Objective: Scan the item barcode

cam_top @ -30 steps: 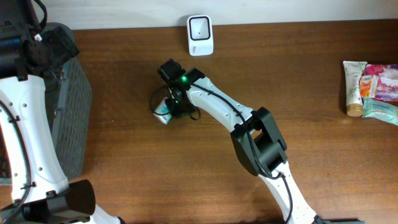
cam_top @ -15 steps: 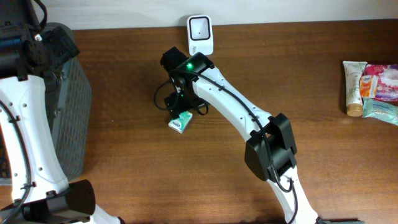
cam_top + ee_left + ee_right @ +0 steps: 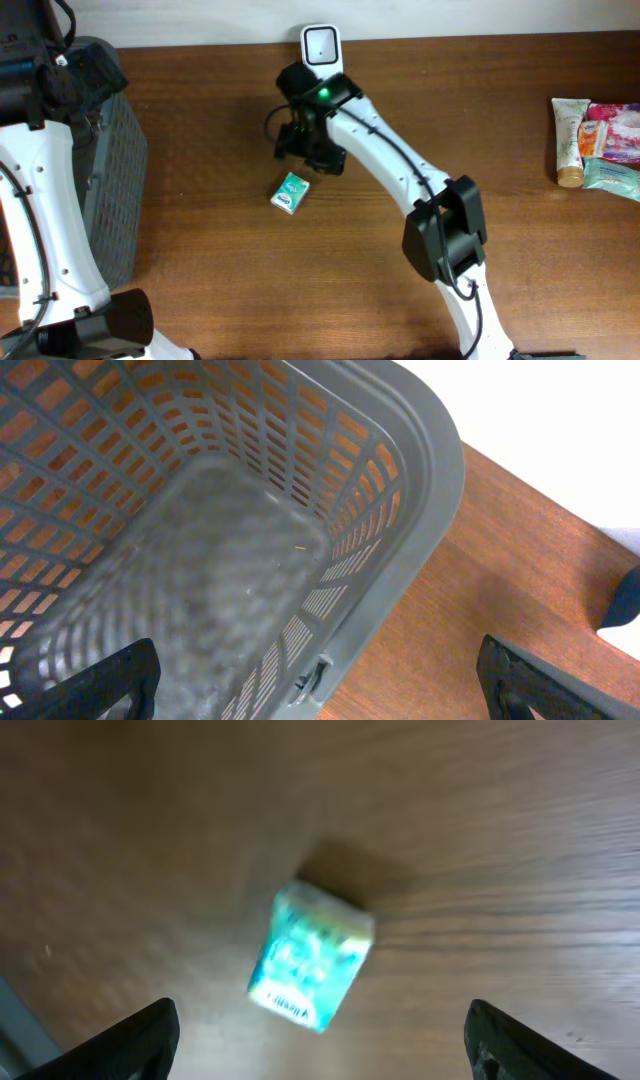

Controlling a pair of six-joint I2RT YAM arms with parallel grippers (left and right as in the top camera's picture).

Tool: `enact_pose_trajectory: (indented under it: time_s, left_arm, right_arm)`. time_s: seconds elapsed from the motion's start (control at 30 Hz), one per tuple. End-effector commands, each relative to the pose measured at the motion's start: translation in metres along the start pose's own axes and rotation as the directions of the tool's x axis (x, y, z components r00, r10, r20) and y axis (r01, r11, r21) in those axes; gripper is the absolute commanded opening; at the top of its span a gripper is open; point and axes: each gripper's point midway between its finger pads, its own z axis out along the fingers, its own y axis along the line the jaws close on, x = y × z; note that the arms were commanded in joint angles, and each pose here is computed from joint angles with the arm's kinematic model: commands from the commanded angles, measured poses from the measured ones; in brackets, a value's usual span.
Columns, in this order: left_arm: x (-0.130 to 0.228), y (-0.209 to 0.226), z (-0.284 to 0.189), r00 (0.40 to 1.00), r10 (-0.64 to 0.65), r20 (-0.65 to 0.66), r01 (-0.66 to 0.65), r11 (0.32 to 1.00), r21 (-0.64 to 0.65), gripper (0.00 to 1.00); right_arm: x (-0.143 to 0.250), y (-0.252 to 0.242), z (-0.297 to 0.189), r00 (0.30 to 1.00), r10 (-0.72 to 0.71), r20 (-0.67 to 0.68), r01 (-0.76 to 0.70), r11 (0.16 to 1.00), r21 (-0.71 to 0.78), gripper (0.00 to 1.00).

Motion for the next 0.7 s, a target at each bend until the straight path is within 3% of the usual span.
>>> enact_pose_trajectory:
  time_s: [0.0,0.07,0.13,0.33,0.53,0.67]
  left_arm:
    - [-0.005,0.003,-0.009,1.0,-0.015,0.028,0.015,1.0,0.002,0.99]
    - [-0.005,0.003,-0.009,1.0,-0.015,0.028,0.015,1.0,0.002,0.99]
    - [-0.005,0.003,-0.009,1.0,-0.015,0.028,0.015,1.0,0.002,0.99]
    - [-0.005,0.003,-0.009,1.0,-0.015,0.028,0.015,1.0,0.002,0.99]
    - [-0.005,0.003,-0.009,1.0,-0.015,0.028,0.015,1.0,0.002,0.99]
    - [-0.005,0.003,-0.009,1.0,-0.015,0.028,0.015,1.0,0.002,0.99]
  right_arm:
    - [-0.026,-0.016,-0.016,0.988,0.146,0.042,-0.146,0.989,-0.013,0.86]
    - [-0.037,-0.031,-0.015,0.971,0.236,0.043,-0.236,0.972,-0.006,0.85]
    - [-0.038,-0.043,-0.007,0.955,0.296,0.006,-0.296,0.955,0.008,0.77]
    - [0.021,-0.014,0.022,0.912,0.258,-0.319,-0.303,0.948,-0.097,0.84]
    - [0.042,0.001,0.033,0.878,0.311,-0.364,-0.362,0.929,-0.079,0.82]
    - [0.048,-0.011,0.044,0.895,0.344,-0.283,-0.355,0.935,0.014,0.76]
